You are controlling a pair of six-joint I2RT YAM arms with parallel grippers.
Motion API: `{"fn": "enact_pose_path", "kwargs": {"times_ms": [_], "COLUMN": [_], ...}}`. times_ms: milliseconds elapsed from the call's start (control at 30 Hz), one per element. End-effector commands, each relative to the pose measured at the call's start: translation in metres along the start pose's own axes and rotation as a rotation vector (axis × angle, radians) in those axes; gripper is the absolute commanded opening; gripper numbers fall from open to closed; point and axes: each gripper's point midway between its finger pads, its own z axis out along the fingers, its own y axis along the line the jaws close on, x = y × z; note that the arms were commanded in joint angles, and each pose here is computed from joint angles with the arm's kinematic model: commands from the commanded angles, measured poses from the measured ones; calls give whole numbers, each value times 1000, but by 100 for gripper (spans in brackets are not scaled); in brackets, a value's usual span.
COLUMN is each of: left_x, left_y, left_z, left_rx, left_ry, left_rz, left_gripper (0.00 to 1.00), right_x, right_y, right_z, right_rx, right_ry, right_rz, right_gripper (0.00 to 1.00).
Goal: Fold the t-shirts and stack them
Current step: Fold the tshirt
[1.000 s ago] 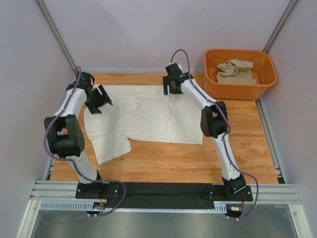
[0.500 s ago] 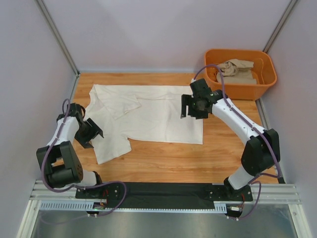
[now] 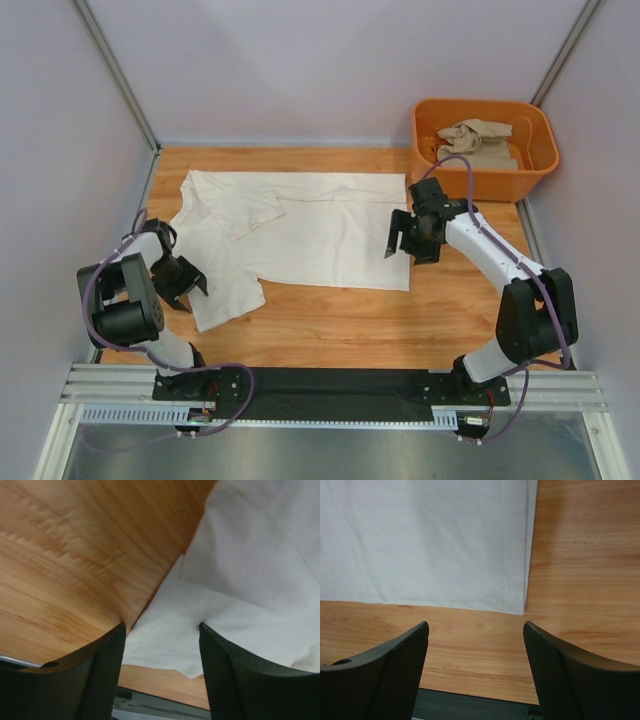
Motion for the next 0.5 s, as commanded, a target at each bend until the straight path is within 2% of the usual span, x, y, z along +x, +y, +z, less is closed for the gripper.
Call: {"fn": "enact_pose_path", "kwargs": {"times_ms": [0, 67, 100, 133, 167, 200, 267, 333, 367, 433, 467], "left_x": [-9, -10, -14, -14, -14, -13, -10, -5, -2, 4, 7], "left_y": [10, 10, 8, 6, 6, 6, 6, 5, 3, 1, -1], "left_z": [15, 15, 14, 13, 11, 8, 1, -4, -6, -11, -14], "left_rx": [-18, -17, -5, 3, 10, 14, 27, 52, 77, 107, 128], "left_ry": [-12, -13, -27, -30, -29, -34, -39, -45, -43, -54, -52], "left_rz": [-23, -20, -3, 2, 8, 18, 27, 28, 25, 18, 12], "left_gripper": [62, 51, 34, 22, 17, 6, 0, 0, 0, 0, 0], "right_x": [-1, 7, 9, 7, 13, 12, 16, 24, 32, 44, 46], "right_y": [-12, -23, -29, -30, -38, -41, -44, -42, -37, -36, -36], "right_z": [-1, 7, 11, 14, 20, 22, 30, 33, 34, 33, 32], "right_rx": [18, 47, 59, 55, 78, 89, 100, 87, 63, 45, 36], "right_ry": [-27, -11, -8, -21, -14, -22, -16, 19, 53, 66, 54], "right_rz": [60, 93, 136, 156, 178, 205, 233, 316, 349, 409, 422], "right_gripper": [77, 77, 72, 69, 65, 61, 56, 45, 36, 36, 40]}}
